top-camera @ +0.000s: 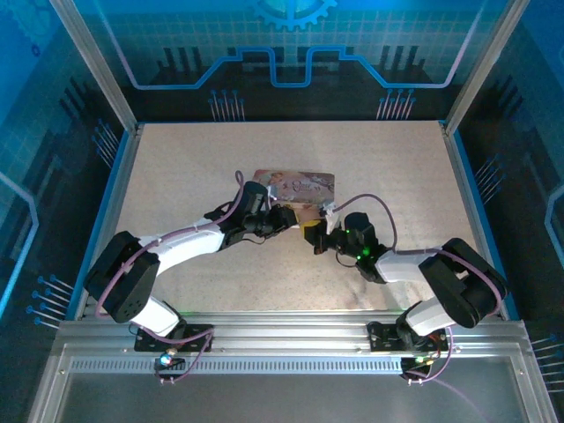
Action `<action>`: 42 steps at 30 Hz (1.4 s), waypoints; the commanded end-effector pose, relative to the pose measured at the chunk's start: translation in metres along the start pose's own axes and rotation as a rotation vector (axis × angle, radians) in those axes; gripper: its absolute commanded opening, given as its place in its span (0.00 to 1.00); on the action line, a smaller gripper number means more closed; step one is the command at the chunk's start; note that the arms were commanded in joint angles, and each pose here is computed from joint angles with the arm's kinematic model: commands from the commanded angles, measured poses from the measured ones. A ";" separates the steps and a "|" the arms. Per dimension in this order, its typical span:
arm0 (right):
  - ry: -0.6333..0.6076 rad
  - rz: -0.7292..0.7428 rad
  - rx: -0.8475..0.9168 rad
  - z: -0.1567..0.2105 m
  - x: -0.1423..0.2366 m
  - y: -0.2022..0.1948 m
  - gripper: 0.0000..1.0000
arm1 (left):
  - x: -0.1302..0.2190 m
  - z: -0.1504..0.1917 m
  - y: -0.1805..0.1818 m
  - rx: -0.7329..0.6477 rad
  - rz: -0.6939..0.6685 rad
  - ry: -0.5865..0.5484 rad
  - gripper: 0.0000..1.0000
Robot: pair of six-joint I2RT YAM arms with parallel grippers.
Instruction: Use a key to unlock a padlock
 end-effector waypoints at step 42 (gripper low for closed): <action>-0.026 -0.071 -0.215 0.015 -0.020 0.024 0.00 | -0.021 0.016 0.016 0.031 0.076 0.035 0.36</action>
Point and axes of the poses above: each hand's point on the last joint's axis, 136 mm out from that joint toward the fingers, its own x axis back along the fingers, its own y axis along the line the jaws close on, z = x × y, the point moved 6 cm from there along x, back along the fingers, and after that the axes turned 3 degrees about x, right-handed, at the moved point
